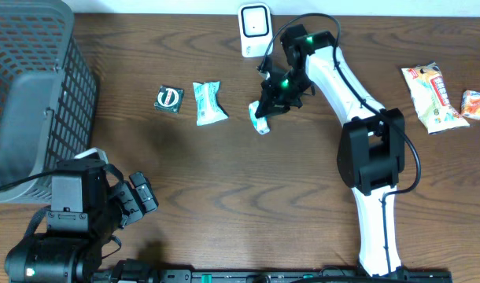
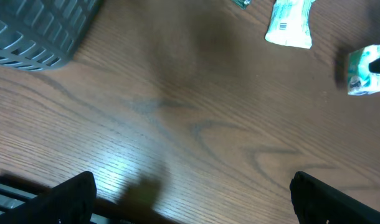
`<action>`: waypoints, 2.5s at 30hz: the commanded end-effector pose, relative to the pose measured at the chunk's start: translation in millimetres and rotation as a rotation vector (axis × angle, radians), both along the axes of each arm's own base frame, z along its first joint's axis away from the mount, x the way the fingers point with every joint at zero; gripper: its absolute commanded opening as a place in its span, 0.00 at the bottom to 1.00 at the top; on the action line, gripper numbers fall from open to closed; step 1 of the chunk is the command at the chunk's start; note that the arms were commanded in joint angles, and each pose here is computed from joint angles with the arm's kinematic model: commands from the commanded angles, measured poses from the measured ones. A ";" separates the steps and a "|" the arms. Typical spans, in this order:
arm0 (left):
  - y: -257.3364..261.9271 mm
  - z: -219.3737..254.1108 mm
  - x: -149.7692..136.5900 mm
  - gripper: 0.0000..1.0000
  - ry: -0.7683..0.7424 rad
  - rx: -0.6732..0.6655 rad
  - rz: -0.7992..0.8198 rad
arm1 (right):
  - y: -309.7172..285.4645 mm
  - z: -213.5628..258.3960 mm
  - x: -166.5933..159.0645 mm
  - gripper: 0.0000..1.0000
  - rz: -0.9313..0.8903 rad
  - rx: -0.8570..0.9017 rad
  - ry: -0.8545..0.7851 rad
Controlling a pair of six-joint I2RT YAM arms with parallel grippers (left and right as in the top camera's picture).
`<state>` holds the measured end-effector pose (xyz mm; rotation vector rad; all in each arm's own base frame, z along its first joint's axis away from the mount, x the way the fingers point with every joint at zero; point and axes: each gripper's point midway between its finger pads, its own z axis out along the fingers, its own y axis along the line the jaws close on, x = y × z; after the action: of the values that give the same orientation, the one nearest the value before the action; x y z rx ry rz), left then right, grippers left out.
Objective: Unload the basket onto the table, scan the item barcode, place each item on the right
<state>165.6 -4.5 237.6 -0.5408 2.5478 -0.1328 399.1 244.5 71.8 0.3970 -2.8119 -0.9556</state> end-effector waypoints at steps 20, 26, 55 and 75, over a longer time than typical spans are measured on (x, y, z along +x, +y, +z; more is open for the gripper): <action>0.6 -0.1 -0.4 0.98 0.002 0.002 0.006 | -124.5 -14.1 4.9 0.28 -0.233 -0.189 0.136; 0.6 -0.1 -0.4 0.98 0.002 0.002 0.006 | -120.8 7.5 -7.6 0.32 -0.172 -0.189 0.161; 0.7 -0.1 -0.5 0.98 0.002 0.002 0.006 | -69.7 -14.1 2.0 0.66 0.000 -0.208 -0.022; 0.6 -0.1 -0.4 0.98 0.002 0.002 0.006 | -53.8 -48.0 -16.6 0.55 -0.008 -0.171 0.037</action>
<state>165.6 -4.5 237.6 -0.5408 2.5478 -0.1328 386.6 180.8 16.2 0.3199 -2.8359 -0.6715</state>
